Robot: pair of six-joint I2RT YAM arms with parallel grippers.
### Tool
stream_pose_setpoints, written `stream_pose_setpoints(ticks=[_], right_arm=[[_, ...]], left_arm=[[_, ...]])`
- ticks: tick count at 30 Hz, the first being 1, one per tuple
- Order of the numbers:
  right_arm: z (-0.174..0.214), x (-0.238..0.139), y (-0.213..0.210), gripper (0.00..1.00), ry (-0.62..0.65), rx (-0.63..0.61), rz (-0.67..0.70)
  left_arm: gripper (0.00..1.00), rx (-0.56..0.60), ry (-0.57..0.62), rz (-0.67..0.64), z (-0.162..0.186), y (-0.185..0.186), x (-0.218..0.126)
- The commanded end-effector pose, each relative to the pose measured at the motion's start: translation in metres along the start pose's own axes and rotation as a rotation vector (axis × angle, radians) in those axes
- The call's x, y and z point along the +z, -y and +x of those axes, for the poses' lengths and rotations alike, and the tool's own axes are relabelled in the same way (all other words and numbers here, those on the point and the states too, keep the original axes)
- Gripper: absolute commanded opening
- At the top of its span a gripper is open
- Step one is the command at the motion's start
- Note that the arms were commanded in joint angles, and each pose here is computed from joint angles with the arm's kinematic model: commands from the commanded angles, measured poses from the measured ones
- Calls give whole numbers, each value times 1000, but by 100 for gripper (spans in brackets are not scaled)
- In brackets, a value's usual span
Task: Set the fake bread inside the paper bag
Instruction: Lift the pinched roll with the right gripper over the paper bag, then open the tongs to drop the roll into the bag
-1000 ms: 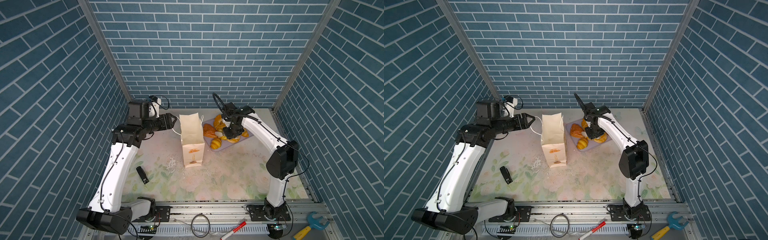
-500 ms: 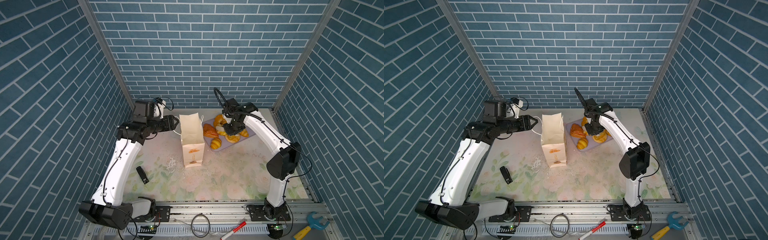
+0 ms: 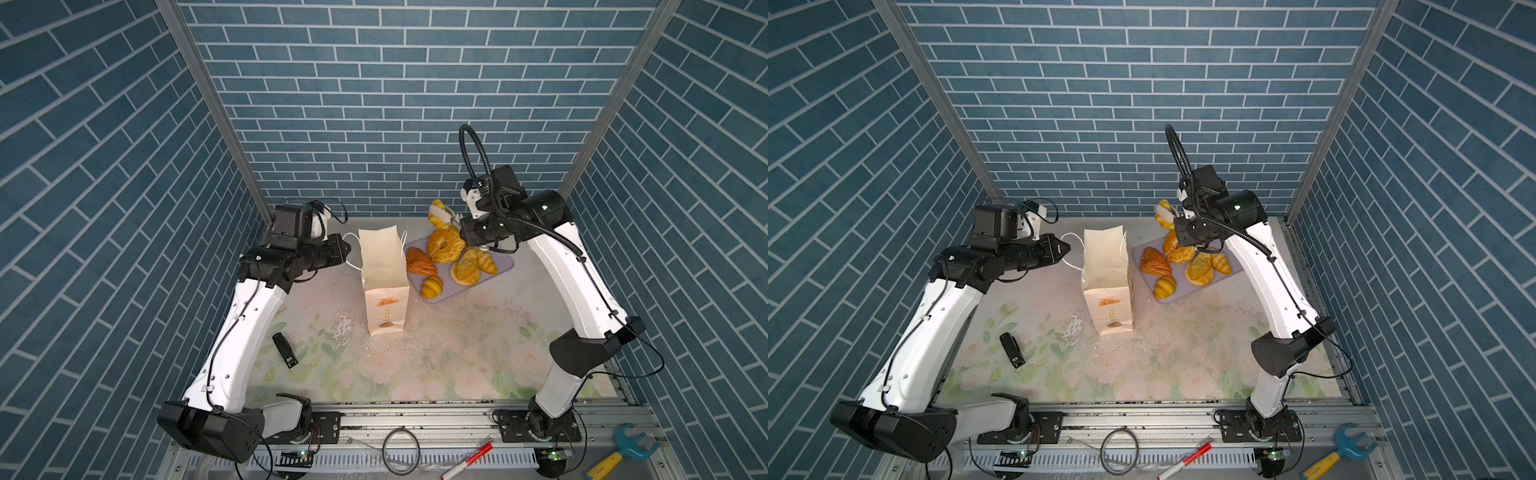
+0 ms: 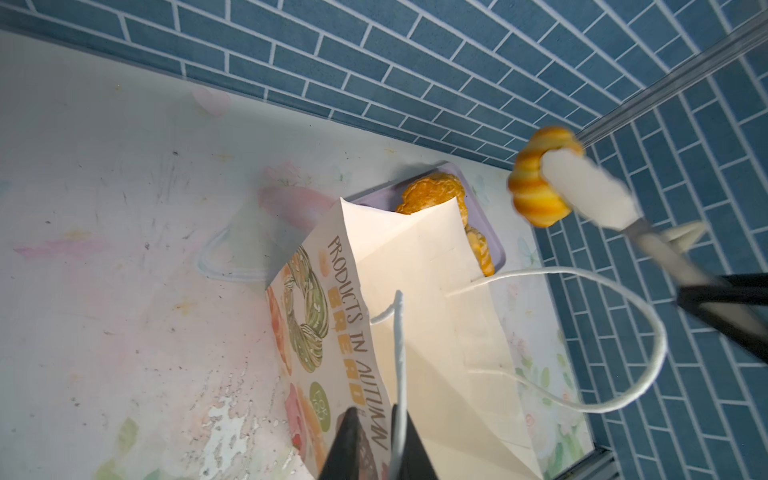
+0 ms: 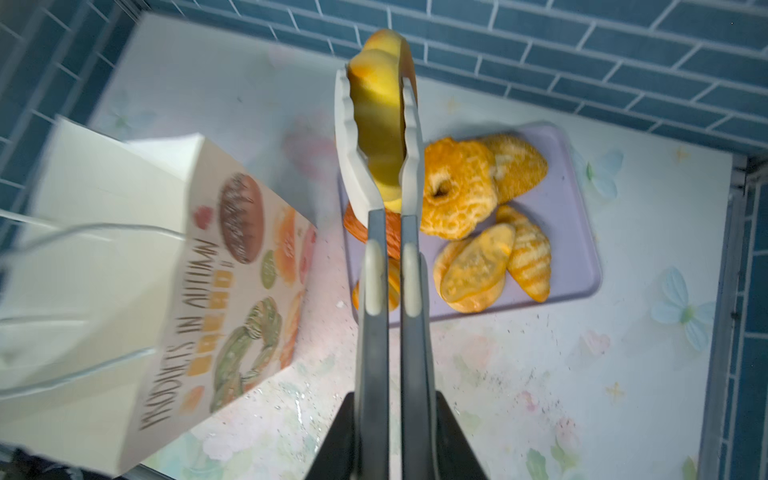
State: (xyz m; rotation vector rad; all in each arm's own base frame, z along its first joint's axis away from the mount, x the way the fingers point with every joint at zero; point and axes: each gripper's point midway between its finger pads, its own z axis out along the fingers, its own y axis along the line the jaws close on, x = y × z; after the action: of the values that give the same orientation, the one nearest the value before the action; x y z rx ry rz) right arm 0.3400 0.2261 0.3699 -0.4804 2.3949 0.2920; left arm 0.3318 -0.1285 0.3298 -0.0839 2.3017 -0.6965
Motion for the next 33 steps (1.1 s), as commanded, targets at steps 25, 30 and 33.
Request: stream_pose_setpoints(ticks=[25,30,33], right_arm=[[25,-32,-155,17,42,-414,-247],[32,-15,-149,19,3,-426,-189],[40,-4,-151,21,-31,-443,-182]], left_arm=[[0,-138,180,25,4,-8,-20],[0,-124,183,15,4,-8,-25],[0,-117,178,10,5,-8,-24]])
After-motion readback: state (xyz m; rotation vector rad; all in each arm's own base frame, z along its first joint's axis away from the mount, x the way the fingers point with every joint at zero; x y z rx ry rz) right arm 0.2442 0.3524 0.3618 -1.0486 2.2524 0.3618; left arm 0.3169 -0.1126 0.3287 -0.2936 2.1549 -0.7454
